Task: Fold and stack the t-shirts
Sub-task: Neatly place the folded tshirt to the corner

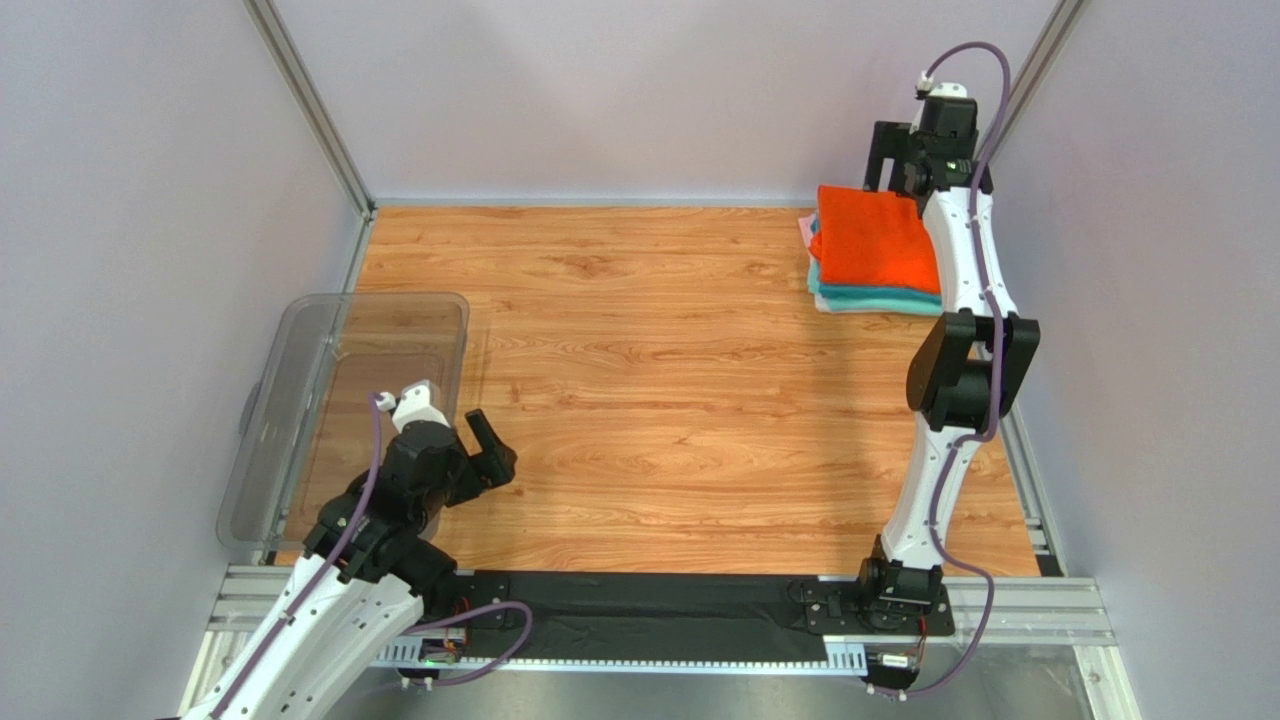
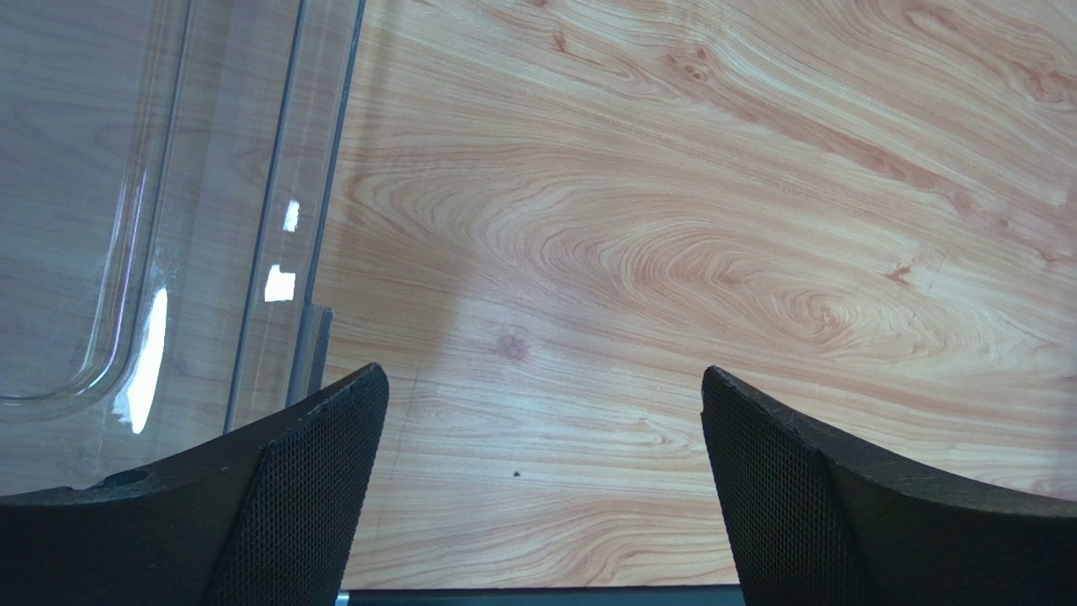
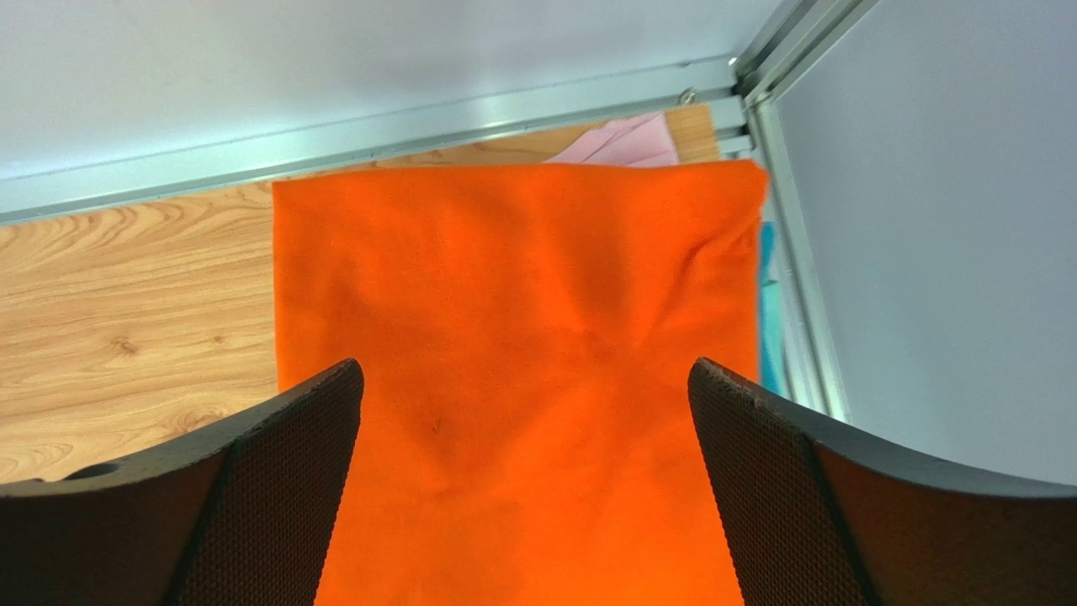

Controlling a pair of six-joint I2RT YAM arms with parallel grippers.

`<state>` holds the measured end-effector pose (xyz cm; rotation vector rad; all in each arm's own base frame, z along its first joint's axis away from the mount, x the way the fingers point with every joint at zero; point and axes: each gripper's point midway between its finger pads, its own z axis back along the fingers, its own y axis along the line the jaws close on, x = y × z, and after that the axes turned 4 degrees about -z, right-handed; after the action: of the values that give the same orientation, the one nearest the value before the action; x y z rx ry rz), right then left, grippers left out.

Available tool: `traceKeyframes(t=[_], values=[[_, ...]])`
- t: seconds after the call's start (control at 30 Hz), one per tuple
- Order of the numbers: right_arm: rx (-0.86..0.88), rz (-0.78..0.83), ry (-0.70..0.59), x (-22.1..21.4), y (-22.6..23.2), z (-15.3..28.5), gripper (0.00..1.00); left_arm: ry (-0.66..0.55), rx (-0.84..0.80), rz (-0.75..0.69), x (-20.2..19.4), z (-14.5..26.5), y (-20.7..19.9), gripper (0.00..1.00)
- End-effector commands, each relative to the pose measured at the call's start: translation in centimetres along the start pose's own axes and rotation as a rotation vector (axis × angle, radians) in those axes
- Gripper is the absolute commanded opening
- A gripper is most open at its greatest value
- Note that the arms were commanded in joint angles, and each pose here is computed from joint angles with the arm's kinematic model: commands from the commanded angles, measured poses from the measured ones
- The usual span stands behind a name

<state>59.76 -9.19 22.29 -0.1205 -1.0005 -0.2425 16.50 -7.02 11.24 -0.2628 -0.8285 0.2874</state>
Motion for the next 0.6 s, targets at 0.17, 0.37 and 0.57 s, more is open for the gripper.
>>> traceKeyframes(t=[0.17, 0.37, 0.57], values=[[0.022, -0.086, 0.094, -4.1, -1.8, -5.2, 1.00, -0.022, -0.006, 0.016, 1.0, 0.4, -0.5, 1.00], [-0.010, -0.079, 0.169, -7.9, -3.8, -8.0, 1.00, -0.005, 0.018, 0.010, 0.8, 0.2, -0.2, 1.00], [-0.010, -0.071, 0.177, -8.2, -4.1, -8.2, 1.00, 0.000, 0.030, 0.009, 0.8, 0.2, -0.1, 1.00]])
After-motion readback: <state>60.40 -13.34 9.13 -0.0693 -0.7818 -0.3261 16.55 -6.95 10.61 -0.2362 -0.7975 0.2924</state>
